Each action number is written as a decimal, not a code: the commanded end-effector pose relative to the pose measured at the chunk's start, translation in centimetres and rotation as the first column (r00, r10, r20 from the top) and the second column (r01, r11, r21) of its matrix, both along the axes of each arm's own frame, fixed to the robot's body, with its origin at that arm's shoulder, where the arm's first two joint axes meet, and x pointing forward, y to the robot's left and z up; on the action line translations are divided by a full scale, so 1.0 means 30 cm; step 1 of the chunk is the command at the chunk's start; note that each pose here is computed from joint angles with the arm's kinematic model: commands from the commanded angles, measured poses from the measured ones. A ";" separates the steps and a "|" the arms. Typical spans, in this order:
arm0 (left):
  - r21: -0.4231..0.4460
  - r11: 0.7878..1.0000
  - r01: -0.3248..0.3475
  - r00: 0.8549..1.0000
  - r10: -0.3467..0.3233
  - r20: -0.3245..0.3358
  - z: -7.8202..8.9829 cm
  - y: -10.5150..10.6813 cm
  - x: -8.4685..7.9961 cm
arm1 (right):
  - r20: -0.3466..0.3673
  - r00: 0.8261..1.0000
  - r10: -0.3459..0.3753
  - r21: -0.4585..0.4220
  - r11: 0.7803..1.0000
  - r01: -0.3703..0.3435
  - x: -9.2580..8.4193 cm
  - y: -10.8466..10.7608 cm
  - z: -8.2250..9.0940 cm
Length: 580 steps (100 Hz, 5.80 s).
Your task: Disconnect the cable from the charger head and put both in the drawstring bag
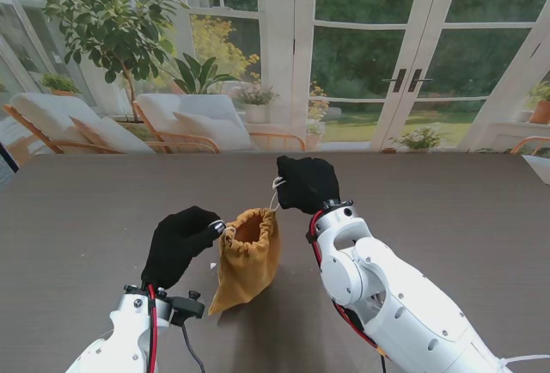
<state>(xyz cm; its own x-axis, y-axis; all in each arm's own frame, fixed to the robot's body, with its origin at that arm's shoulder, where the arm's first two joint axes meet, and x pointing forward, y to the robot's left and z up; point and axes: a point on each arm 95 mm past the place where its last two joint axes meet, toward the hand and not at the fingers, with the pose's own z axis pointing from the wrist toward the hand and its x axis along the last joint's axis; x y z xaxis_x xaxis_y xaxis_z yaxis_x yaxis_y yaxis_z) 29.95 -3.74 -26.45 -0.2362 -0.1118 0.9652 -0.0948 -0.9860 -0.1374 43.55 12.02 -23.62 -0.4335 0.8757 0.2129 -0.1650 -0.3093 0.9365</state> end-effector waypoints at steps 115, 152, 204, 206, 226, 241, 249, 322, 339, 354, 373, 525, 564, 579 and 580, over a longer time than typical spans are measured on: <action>-0.055 0.997 0.045 0.999 -0.045 0.006 0.037 0.009 0.028 | 0.041 0.998 0.040 -0.120 0.992 -0.035 0.033 -0.047 0.008; -0.099 0.993 0.057 0.998 -0.055 0.019 0.062 0.017 0.021 | 0.046 0.997 0.059 -0.203 0.978 -0.048 0.069 -0.064 0.015; -0.110 0.990 0.087 0.995 -0.080 0.065 0.103 0.045 -0.014 | 0.030 0.994 0.101 -0.407 0.910 -0.080 0.142 -0.102 -0.001; -0.110 0.990 0.085 0.995 -0.078 0.066 0.103 0.047 -0.016 | 0.028 0.994 0.102 -0.414 0.907 -0.081 0.145 -0.104 -0.002; -0.112 0.991 0.075 0.995 -0.067 0.073 0.109 0.067 -0.033 | 0.009 0.995 0.096 -0.458 0.885 -0.081 0.175 -0.125 -0.013; -0.118 0.991 0.056 0.996 -0.048 0.070 0.112 0.087 -0.047 | -0.004 0.996 0.089 -0.495 0.865 -0.079 0.197 -0.143 -0.017; -0.126 0.991 0.043 0.997 -0.034 0.069 0.112 0.100 -0.056 | -0.013 0.997 0.078 -0.505 0.860 -0.074 0.209 -0.152 -0.020; -0.133 0.985 -0.109 0.994 0.108 -0.015 0.079 0.233 -0.110 | -0.059 0.998 -0.014 -0.576 0.817 -0.022 0.304 -0.239 -0.043; -0.120 0.987 -0.108 0.994 0.105 -0.032 0.068 0.240 -0.109 | -0.060 0.998 -0.016 -0.578 0.816 -0.022 0.306 -0.244 -0.049; -0.117 0.987 -0.112 0.993 0.108 -0.037 0.064 0.246 -0.109 | -0.067 0.997 -0.022 -0.584 0.811 -0.022 0.315 -0.254 -0.054; -0.112 0.987 -0.119 0.993 0.115 -0.042 0.072 0.239 -0.110 | -0.072 0.997 -0.029 -0.590 0.807 -0.019 0.323 -0.268 -0.056; 0.276 0.959 0.067 0.951 0.022 -0.307 -0.058 0.232 -0.036 | -0.253 0.965 -0.068 -0.535 0.841 -0.081 0.233 -0.262 -0.137; 0.306 0.947 0.100 0.946 0.005 -0.325 -0.071 0.245 -0.029 | -0.319 0.948 -0.022 -0.543 0.824 -0.164 0.234 -0.270 -0.097; 0.300 0.949 0.098 0.949 0.002 -0.316 -0.077 0.243 -0.020 | -0.358 0.934 0.002 -0.560 0.800 -0.216 0.226 -0.271 -0.069; 0.300 0.949 0.098 0.949 0.001 -0.315 -0.078 0.242 -0.020 | -0.362 0.932 0.003 -0.562 0.797 -0.221 0.226 -0.272 -0.067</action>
<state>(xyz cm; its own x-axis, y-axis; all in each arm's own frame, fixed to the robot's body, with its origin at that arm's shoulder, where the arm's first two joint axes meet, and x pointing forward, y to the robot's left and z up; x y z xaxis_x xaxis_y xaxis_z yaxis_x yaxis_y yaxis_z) 29.34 3.76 -28.61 0.0581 -0.4181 0.9065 -0.2108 -0.8927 -0.3982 50.45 3.68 -26.43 -0.5191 0.8394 -0.1611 0.1877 0.2959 0.9366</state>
